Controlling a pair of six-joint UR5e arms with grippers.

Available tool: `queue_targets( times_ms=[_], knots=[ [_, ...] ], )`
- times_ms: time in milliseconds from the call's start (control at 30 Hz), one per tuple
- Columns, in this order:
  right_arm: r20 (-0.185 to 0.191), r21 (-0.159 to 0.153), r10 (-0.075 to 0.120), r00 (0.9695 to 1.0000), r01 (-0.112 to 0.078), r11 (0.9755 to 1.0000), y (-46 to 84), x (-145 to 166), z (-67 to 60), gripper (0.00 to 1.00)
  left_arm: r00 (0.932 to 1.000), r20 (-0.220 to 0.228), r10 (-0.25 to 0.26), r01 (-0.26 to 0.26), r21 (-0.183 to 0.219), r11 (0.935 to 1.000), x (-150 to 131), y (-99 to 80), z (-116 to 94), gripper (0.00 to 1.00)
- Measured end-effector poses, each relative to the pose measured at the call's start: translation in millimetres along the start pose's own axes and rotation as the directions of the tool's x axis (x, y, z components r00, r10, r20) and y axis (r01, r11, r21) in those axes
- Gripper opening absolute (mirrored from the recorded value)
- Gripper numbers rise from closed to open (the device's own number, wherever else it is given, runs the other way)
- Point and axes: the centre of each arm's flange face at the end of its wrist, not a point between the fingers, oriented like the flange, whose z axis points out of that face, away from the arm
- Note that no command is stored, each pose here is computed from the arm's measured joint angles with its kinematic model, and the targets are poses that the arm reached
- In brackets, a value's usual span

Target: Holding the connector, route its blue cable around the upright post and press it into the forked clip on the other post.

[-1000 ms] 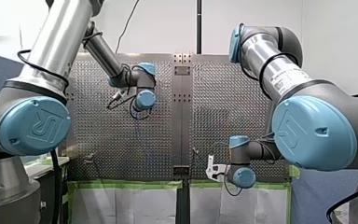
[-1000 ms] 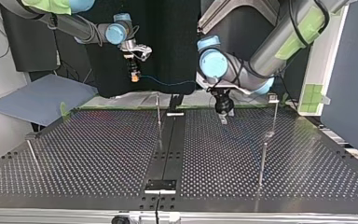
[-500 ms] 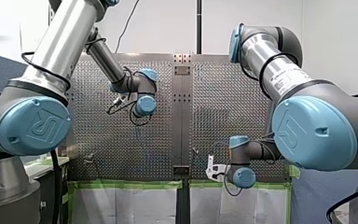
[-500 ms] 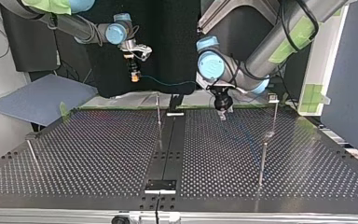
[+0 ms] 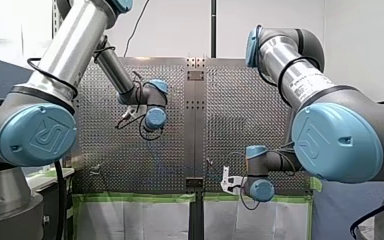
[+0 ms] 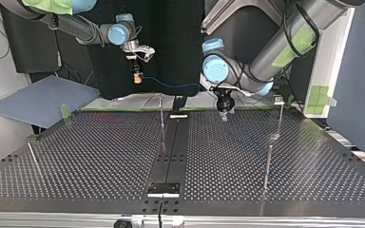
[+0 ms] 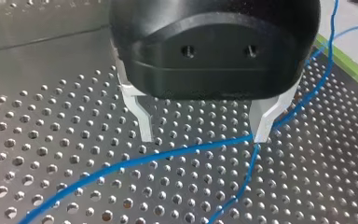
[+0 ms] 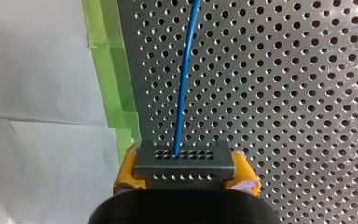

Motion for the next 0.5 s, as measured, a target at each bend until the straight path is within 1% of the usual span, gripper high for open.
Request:
queue_targets(
  times_ms=[200, 300, 367, 500],
  knots=[
    [0.000, 0.000, 0.000, 1.0000, 0.000, 1.0000, 0.0, -0.2, 0.0, 0.00, 0.9991, 0.012, -0.041, 0.041, 0.045, 0.9982, 0.4, -1.7, 1.7, 1.00],
    [0.000, 0.000, -0.001, 1.0000, 0.001, 1.0000, -0.1, 0.0, 0.1, 0.00, 0.9991, 0.009, -0.041, 0.040, 0.059, 0.9975, 1.6, -1.4, 2.5, 1.00],
    [0.000, 0.000, -0.001, 1.0000, 0.001, 1.0000, 0.0, 0.0, 0.1, 0.00, 0.9995, 0.003, -0.031, 0.031, 0.055, 0.9980, 2.7, -0.2, 2.9, 1.00],
    [0.000, 0.000, -0.001, 1.0000, 0.001, 1.0000, -0.1, 0.0, 0.1, 0.00, 0.9999, -0.012, 0.002, -0.002, 0.033, 0.9995, 3.9, 2.1, 2.4, 1.00]
  ],
)
